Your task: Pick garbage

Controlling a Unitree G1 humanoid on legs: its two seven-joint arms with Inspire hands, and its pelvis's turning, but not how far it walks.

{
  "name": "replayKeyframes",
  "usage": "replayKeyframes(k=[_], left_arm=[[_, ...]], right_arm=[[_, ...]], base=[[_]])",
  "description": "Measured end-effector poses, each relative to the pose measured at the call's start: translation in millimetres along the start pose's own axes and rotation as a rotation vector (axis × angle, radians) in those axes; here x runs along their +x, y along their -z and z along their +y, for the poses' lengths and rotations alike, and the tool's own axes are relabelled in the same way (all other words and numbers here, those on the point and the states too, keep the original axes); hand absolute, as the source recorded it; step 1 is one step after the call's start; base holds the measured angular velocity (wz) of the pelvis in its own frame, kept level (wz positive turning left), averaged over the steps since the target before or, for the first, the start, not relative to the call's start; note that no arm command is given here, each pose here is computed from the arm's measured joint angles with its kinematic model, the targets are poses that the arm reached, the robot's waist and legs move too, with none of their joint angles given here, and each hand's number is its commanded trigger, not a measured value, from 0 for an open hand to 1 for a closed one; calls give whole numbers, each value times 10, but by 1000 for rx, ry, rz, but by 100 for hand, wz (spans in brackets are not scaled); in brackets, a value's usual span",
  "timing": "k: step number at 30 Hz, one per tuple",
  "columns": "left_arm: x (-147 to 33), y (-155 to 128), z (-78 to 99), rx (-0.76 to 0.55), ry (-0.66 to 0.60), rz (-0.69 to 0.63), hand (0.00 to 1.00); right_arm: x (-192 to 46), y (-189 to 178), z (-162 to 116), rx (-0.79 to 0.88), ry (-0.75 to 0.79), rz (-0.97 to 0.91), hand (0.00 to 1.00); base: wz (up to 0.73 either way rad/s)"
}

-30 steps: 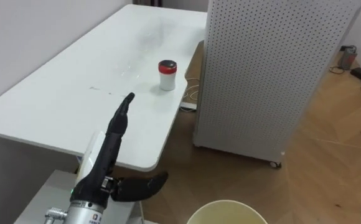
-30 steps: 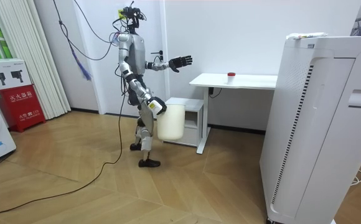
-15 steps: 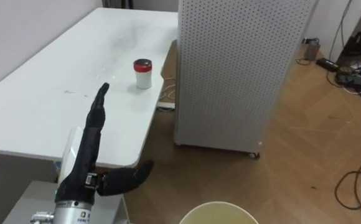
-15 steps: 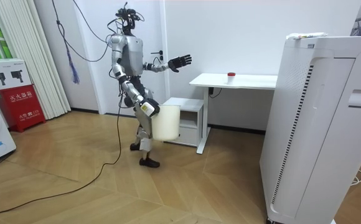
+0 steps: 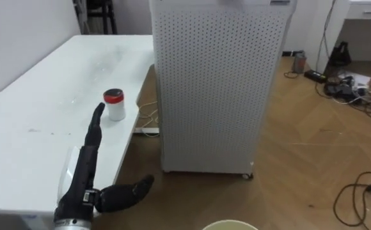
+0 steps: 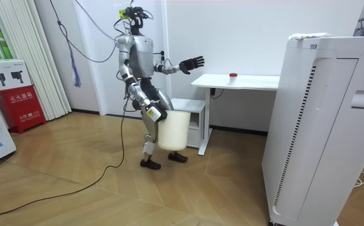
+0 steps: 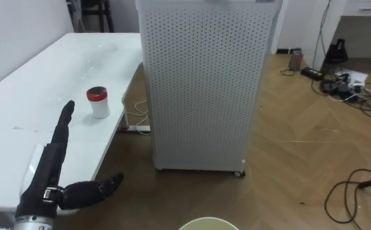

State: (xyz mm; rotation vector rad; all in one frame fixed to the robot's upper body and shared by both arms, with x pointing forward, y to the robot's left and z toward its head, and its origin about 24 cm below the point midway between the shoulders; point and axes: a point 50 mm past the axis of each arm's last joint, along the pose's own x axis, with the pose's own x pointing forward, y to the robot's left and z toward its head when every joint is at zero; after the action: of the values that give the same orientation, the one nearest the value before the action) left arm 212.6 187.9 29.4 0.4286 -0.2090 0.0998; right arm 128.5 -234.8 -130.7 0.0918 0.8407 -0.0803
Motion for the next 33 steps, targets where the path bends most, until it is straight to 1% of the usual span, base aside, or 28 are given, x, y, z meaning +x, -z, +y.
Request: replayKeyframes(k=[5, 8, 12, 15, 18, 22, 25, 27, 29, 33], left_arm=[[15, -12, -21, -3, 24, -5, 0], [30, -29, -43, -2, 35, -16, 0], [68, -40, -13, -1, -9, -26, 0], [108, -62, -35, -3, -6, -40, 0], [93, -49, -77, -7, 3, -31, 0], [105, -43, -34, 4, -16, -23, 0], [125, -139, -19, 47, -28, -77, 0], [129, -140, 28, 81, -57, -86, 0], [154, -184, 118, 91, -110, -108, 0], [163, -215, 161, 106, -139, -126, 0]], right_arm=[[5, -53, -55, 1, 29, -9, 100], [16, -60, -32, -3, 26, -10, 100], [59, -112, 69, -18, -16, -20, 100], [63, -127, 108, -28, -35, -28, 100], [51, -93, 113, -57, -29, -23, 100], [74, -139, 156, -86, -60, -33, 100], [72, -131, 134, -82, -66, -29, 100], [74, -139, 133, -84, -77, -31, 100], [75, -139, 152, -94, -107, -29, 100], [58, -56, 137, -116, -129, 8, 100]], base=[[6], [3], [9], [55], [60], [25], [32], [-4], [-10], [4]])
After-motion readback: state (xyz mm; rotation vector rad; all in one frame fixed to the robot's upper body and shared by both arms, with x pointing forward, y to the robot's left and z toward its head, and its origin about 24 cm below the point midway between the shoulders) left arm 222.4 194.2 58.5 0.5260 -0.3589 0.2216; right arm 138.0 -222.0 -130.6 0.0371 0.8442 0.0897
